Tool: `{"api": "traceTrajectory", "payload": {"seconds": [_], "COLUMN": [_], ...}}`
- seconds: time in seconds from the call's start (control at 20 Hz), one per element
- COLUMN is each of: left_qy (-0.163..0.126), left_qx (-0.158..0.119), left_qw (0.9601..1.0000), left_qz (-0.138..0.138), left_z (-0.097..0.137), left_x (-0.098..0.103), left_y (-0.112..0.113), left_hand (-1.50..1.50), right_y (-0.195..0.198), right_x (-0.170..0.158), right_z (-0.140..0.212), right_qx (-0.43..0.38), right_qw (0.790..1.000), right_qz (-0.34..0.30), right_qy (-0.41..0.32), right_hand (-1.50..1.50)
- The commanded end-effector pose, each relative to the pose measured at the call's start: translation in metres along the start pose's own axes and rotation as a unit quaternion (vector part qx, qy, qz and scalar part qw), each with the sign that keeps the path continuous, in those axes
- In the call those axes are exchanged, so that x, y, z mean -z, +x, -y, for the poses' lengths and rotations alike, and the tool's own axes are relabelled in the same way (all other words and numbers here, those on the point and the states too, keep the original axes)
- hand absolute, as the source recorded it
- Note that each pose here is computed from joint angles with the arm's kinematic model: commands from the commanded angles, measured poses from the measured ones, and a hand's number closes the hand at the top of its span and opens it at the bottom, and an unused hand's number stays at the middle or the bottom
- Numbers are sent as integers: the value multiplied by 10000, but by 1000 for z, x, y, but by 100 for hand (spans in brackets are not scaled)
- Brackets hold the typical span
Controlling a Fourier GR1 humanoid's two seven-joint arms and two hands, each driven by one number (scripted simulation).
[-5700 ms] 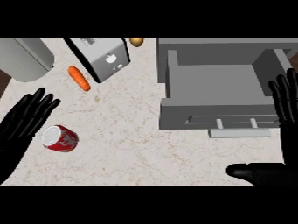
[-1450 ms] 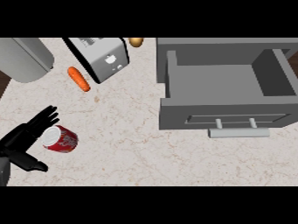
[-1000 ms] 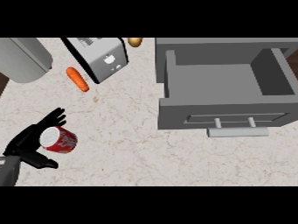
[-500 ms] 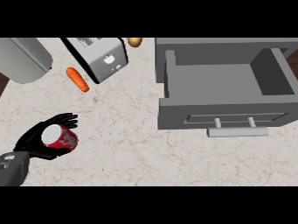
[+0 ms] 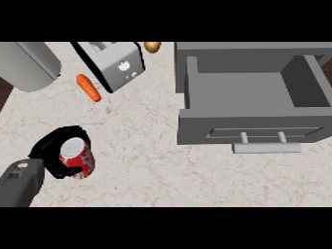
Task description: Pick up the can, place it into the drawer and close the drawer
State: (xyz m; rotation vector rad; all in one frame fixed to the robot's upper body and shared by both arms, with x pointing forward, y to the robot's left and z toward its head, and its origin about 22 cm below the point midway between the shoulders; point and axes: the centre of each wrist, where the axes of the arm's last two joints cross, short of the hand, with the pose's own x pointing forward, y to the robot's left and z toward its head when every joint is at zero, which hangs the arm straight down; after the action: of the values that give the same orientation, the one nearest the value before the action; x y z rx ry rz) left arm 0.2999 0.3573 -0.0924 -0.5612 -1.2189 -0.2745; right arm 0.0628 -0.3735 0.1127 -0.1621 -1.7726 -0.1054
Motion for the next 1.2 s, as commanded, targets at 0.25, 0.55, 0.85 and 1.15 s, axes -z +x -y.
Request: {"api": "traceTrajectory", "payload": {"seconds": [0.25, 0.55, 0.85, 1.15], "left_qy": [1895, 2417, 2286, 2354], "left_qx": [-797, -863, -458, -199], "left_qw": [9654, 9452, 9416, 9408], "left_qz": [1607, 2018, 2430, 2429], "left_z": [39, 77, 108, 150], "left_x": [33, 79, 102, 104], "left_y": [-22, 13, 93, 134], "left_hand": [150, 150, 150, 150], "right_y": [-5, 8, 4, 11], "right_x": [-9, -8, -12, -12], "right_z": [2, -7, -1, -2], "right_qx": [-6, -75, 32, 20], "right_qw": [9998, 9997, 9997, 9999], "right_qz": [23, 9, -122, -1], "right_qy": [-185, -247, -212, -134], "right_hand": [-150, -150, -150, -150]}}
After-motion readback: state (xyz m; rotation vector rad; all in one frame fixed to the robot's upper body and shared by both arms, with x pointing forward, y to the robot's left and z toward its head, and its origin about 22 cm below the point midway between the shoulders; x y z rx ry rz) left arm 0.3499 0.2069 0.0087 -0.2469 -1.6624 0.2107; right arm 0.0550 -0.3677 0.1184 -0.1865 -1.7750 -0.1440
